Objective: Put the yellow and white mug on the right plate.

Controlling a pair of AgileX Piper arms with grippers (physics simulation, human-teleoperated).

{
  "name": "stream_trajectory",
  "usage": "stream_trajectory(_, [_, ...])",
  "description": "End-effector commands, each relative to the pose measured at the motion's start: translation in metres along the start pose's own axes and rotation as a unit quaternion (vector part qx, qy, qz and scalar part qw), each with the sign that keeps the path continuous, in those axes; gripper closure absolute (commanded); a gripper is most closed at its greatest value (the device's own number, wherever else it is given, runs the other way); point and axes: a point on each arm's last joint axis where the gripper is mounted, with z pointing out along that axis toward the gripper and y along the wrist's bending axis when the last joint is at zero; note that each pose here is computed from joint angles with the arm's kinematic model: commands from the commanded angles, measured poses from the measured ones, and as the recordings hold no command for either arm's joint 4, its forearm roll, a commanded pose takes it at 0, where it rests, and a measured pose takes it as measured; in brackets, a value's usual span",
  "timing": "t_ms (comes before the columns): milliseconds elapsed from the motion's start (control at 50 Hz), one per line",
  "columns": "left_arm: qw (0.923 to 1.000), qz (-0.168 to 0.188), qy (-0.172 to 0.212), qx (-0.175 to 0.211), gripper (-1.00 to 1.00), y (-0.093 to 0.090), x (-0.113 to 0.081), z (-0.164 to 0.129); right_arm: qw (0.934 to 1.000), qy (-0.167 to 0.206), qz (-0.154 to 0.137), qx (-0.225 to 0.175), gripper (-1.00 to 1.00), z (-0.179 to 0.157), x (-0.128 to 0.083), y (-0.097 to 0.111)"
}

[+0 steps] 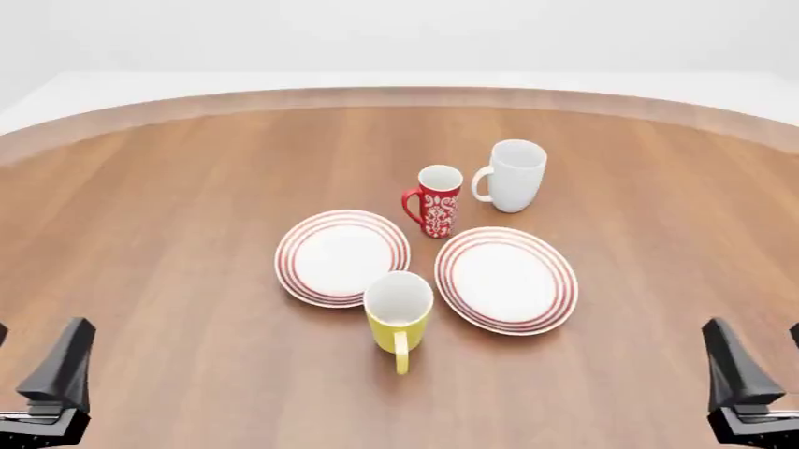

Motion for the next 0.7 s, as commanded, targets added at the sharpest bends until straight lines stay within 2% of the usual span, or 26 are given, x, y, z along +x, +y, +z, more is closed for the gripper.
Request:
stream_trajectory(20, [1.0000, 0.000, 0.000, 0.000, -1.00, 0.000, 0.000, 0.000, 0.9998, 0.017, -0.008, -0.003, -1.00, 0.004, 0.002, 0.000])
stream_trajectory(120, [1.0000, 0.000, 0.000, 0.000, -1.00, 0.000, 0.000, 0.000, 0.9998, 0.017, -0.001, 0.010, -1.00, 0.008, 0.000, -0.001])
stream_trajectory(160, [1.0000, 0.000, 0.000, 0.000, -1.00, 0.000, 0.000, 0.000, 0.9991, 0.040, 0.001, 0.012, -1.00, 0.017, 0.001, -0.002])
stream_trajectory(180, [1.0000, 0.000, 0.000, 0.000, -1.00, 0.000, 0.000, 0.000, 0.9985, 0.051, 0.011, 0.015, -1.00, 0.020, 0.000, -0.002])
stream_trajectory(220, [1.0000, 0.000, 0.000, 0.000, -1.00, 0.000, 0.000, 0.000, 0.9966, 0.080, 0.019, 0.003, -1.00, 0.027, -0.001, 0.000])
stream_trajectory(260, [1.0000, 0.000, 0.000, 0.000, -1.00, 0.000, 0.000, 0.000, 0.9960, 0.084, 0.028, 0.014, -1.00, 0.029, -0.002, -0.002])
stream_trajectory(280, [1.0000, 0.000, 0.000, 0.000, -1.00, 0.000, 0.000, 0.000, 0.9957, 0.090, 0.012, -0.022, -1.00, 0.028, -0.005, 0.004])
stream_trajectory(300, [1.0000, 0.000, 0.000, 0.000, -1.00, 0.000, 0.000, 0.000, 0.9954, 0.090, 0.004, -0.030, -1.00, 0.027, -0.005, 0.005])
stream_trajectory(320, [1.0000, 0.000, 0.000, 0.000, -1.00, 0.000, 0.000, 0.000, 0.9950, 0.095, 0.017, -0.025, -1.00, 0.028, -0.008, 0.004])
stream_trajectory(400, [1.0000, 0.000, 0.000, 0.000, -1.00, 0.000, 0.000, 0.000, 0.9930, 0.109, -0.006, -0.046, -1.00, 0.033, -0.023, 0.008])
stream_trajectory(460, [1.0000, 0.000, 0.000, 0.000, -1.00, 0.000, 0.000, 0.000, 0.9898, 0.132, 0.012, -0.054, -1.00, 0.038, -0.027, 0.010])
stream_trajectory(500, [1.0000, 0.000, 0.000, 0.000, -1.00, 0.000, 0.000, 0.000, 0.9875, 0.140, 0.006, -0.072, -1.00, 0.038, -0.031, 0.014])
stream_trajectory(540, [1.0000, 0.000, 0.000, 0.000, -1.00, 0.000, 0.000, 0.000, 0.9841, 0.155, 0.020, -0.085, -1.00, 0.041, -0.035, 0.017])
stream_trajectory(580, [1.0000, 0.000, 0.000, 0.000, -1.00, 0.000, 0.000, 0.000, 0.9818, 0.162, 0.019, -0.096, -1.00, 0.043, -0.040, 0.020])
stream_trajectory(600, [1.0000, 0.000, 0.000, 0.000, -1.00, 0.000, 0.000, 0.000, 0.9803, 0.168, 0.021, -0.102, -1.00, 0.046, -0.049, 0.021])
stream_trajectory(640, [1.0000, 0.000, 0.000, 0.000, -1.00, 0.000, 0.000, 0.000, 0.9782, 0.175, 0.022, -0.110, -1.00, 0.047, -0.047, 0.024])
stream_trajectory(660, [1.0000, 0.000, 0.000, 0.000, -1.00, 0.000, 0.000, 0.000, 0.9742, 0.189, 0.034, -0.119, -1.00, 0.051, -0.048, 0.027])
stream_trajectory(680, [1.0000, 0.000, 0.000, 0.000, -1.00, 0.000, 0.000, 0.000, 0.9742, 0.189, 0.034, -0.119, -1.00, 0.051, -0.048, 0.027])
stream_trajectory(700, [1.0000, 0.000, 0.000, 0.000, -1.00, 0.000, 0.000, 0.000, 0.9702, 0.197, 0.014, -0.141, -1.00, 0.053, -0.050, 0.032])
